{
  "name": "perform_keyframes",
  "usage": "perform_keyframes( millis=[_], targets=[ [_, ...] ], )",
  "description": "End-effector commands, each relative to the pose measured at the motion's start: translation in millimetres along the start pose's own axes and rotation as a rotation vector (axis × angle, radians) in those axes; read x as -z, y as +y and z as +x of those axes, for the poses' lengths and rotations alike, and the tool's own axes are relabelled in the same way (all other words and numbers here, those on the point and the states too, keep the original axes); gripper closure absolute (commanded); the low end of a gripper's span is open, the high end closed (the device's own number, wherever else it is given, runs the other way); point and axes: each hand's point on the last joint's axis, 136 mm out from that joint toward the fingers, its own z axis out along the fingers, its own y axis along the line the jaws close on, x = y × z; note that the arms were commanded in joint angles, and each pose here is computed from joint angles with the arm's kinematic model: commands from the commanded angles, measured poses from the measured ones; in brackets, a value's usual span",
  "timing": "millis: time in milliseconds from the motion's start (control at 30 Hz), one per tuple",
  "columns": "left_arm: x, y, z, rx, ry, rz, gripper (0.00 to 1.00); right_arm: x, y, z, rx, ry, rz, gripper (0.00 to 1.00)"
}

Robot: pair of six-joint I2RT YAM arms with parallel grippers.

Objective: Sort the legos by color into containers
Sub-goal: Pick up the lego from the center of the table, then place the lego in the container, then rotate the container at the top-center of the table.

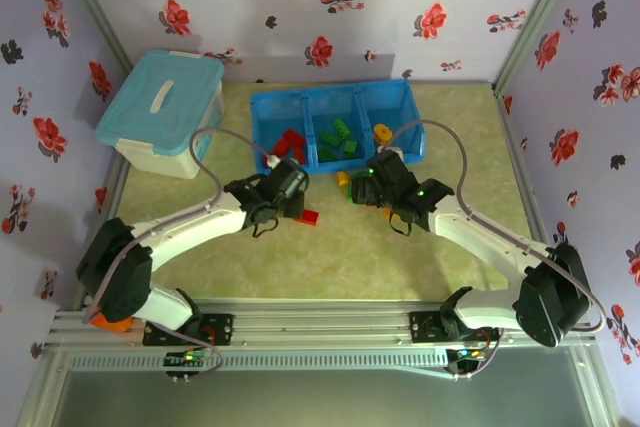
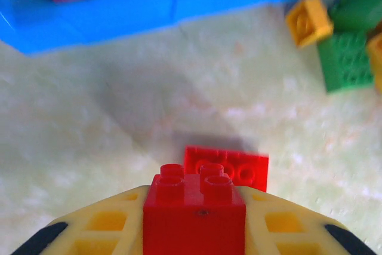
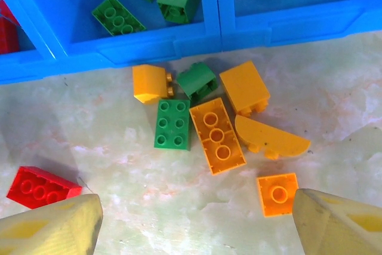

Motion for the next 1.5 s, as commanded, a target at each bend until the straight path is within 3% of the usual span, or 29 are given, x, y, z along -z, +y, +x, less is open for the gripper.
perform_keyframes(
  millis=[0, 367, 500, 600, 1000, 1167, 1300, 1467],
  targets=[
    [1.3, 20.6, -27.0, -0.011, -0.018, -0.037, 0.77, 7.2, -10.2, -2.9, -0.039, -0.037, 0.018, 0.17],
    [-47.0, 53.2, -91.0, 0.025, 0.001, -0.091, 0.75, 32.5, -43.7, 11.4, -0.061, -0.062, 0.07, 0.16],
    [-63.7, 63.0, -100.6, 0.03, 0.032, -0.115, 0.38, 38.9, -54.1, 15.7, -0.072, -0.069, 0.086, 0.16],
    [-68.5, 66.3, -103.4, 0.034, 0.046, -0.117, 0.25, 43.4, -59.7, 16.4, -0.078, -0.077, 0.094, 0.16],
    [-77.6, 104.7, -102.6, 0.102, 0.058, -0.134, 0.24, 46.9, -63.9, 15.7, -0.091, -0.087, 0.092, 0.16],
    [-64.8, 124.6, -117.8, 0.129, 0.037, -0.156, 0.25, 49.4, -65.5, 16.7, -0.093, -0.089, 0.093, 0.16],
    [-40.9, 95.7, -119.8, 0.068, -0.018, -0.129, 0.24, 50.7, -67.0, 16.5, -0.096, -0.099, 0.093, 0.16],
    [-27.6, 46.9, -83.8, -0.005, 0.0, -0.068, 0.21, 48.5, -66.6, 15.9, -0.093, -0.098, 0.095, 0.12]
  ],
)
